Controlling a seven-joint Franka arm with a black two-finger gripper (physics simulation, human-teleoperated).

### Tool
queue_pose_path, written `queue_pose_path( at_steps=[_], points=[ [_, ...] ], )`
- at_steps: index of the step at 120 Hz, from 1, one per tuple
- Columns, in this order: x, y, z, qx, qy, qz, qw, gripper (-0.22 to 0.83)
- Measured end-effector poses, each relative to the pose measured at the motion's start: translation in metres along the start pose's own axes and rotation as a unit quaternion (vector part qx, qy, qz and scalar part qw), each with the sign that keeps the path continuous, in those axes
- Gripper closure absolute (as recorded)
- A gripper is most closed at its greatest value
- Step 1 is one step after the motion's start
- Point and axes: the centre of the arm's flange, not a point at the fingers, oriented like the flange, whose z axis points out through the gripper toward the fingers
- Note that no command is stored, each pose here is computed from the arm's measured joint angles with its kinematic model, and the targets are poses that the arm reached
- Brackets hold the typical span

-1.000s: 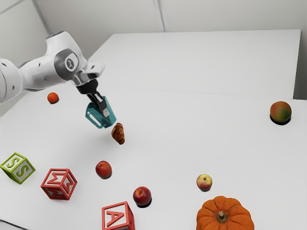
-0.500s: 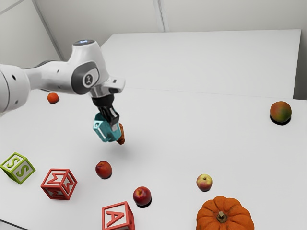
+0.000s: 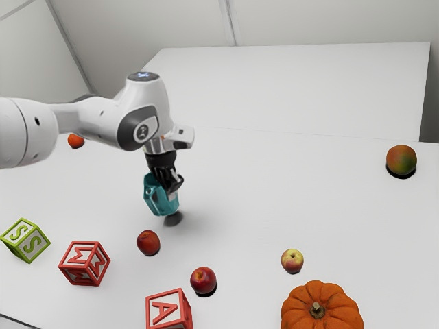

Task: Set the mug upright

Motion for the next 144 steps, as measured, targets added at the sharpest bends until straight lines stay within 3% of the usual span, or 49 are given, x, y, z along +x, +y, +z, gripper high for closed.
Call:
queue_pose_path(
  at_steps=[31,144],
  points=[
    [-0.004,0.022,0.020,0.021,0.000,-0.001,1.000,0.79],
    [-0.005,0.023,0.047,0.036,0.034,-0.049,0.998,0.78]
  ],
)
